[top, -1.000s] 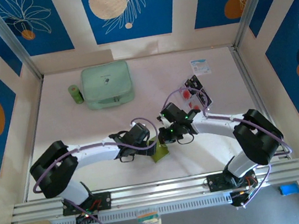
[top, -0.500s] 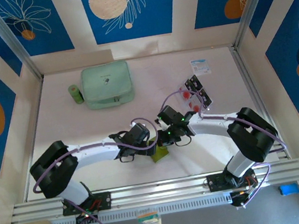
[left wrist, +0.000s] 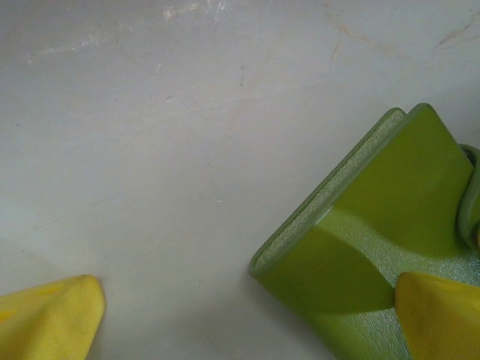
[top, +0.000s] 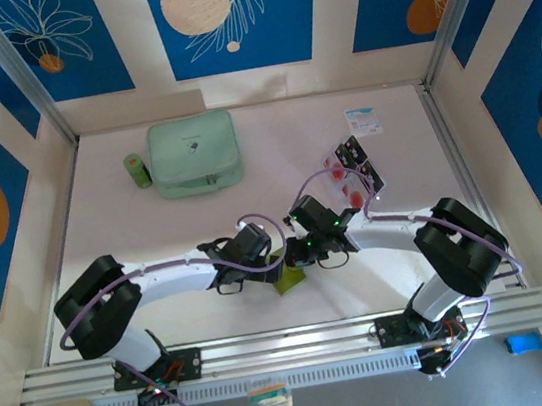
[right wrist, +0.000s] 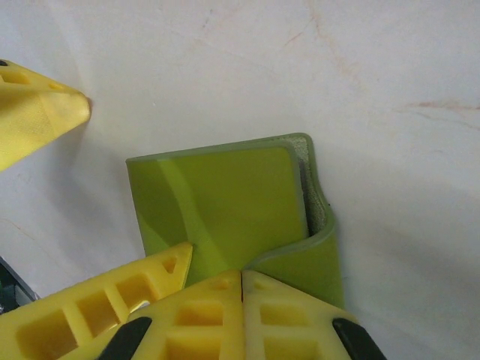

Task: Put the credit cards into the card holder
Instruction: Close the button on the card holder.

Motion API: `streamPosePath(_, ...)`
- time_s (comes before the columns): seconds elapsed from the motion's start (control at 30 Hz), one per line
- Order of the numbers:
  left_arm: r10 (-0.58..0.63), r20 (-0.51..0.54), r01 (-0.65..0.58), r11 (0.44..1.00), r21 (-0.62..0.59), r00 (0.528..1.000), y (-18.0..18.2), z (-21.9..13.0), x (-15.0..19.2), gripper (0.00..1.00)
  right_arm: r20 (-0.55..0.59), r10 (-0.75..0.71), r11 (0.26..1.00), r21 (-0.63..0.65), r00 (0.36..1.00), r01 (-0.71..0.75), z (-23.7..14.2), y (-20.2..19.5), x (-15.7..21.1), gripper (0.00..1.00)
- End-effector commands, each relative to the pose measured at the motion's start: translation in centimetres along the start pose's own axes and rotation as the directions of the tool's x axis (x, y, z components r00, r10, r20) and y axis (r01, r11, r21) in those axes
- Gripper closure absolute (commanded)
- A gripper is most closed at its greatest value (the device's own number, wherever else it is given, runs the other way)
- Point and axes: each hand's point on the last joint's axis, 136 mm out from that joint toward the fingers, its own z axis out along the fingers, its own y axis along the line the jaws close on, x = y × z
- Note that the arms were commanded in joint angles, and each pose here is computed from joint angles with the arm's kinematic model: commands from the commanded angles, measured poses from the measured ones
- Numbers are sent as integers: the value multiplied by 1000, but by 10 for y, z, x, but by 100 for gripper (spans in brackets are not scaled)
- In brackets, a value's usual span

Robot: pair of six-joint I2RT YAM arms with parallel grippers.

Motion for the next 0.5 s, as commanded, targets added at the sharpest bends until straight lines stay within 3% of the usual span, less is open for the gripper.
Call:
streamPosePath(0.0, 26, -47, -28, 999, -35, 999, 9, 3, 17, 0, -107, 57, 994, 97, 993, -47, 10, -30, 40, 100)
streamPosePath(0.47, 30, -42, -31, 999, -34, 999, 9, 1, 16, 0, -87, 158, 974, 175, 984, -141, 8, -60, 50, 100)
